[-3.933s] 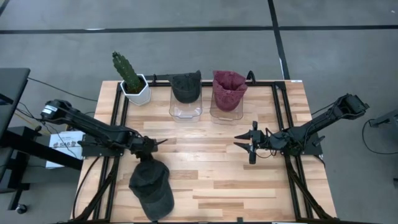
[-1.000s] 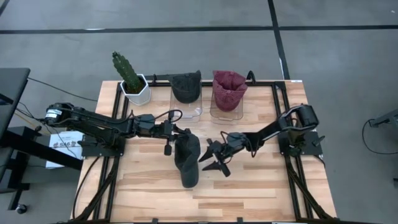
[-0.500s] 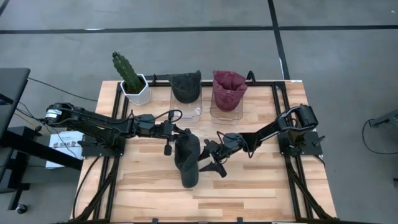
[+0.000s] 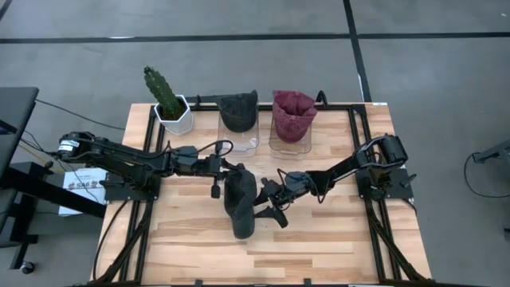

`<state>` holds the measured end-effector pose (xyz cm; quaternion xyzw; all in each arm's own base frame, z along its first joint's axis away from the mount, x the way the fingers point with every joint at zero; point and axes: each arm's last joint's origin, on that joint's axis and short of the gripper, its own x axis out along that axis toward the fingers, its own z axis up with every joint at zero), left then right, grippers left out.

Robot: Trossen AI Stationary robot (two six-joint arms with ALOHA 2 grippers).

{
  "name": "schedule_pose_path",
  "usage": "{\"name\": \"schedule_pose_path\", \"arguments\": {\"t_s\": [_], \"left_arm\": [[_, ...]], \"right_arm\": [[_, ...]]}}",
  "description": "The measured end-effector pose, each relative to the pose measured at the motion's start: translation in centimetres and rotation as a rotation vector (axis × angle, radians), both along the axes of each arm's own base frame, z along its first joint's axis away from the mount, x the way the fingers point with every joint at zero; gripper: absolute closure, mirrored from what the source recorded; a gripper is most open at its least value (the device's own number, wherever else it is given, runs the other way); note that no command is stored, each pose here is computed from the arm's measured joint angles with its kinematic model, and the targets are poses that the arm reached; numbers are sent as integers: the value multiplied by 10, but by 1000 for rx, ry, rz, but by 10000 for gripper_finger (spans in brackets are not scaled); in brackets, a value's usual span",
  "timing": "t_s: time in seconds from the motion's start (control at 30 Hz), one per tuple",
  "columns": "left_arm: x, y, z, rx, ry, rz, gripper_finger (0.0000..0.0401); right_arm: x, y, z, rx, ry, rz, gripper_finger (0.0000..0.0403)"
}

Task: Pick & Place hat
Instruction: Put the black head cap into the left transparent bin

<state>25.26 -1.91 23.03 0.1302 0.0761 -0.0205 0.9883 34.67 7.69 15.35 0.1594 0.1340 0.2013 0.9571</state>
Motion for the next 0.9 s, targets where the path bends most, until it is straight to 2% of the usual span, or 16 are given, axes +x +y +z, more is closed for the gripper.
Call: {"name": "schedule_pose_path", "arguments": {"t_s": [0.27, 0.47, 0.63, 0.77, 0.9], "left_arm": [[0, 1, 1, 4, -9, 28, 390], [0, 3, 1, 15, -10, 104, 391], [0, 3, 1, 15, -17, 111, 391], [0, 3, 1, 15, -17, 111, 391], [0, 3, 2, 14, -23, 110, 387]], "right_arm": [[0, -1, 0, -3, -1, -20, 234], [0, -1, 0, -4, -1, -20, 250], [1, -2, 0, -15, -4, -78, 268], [1, -4, 0, -20, -4, -100, 307], [1, -4, -2, -45, 7, -92, 386]]}}
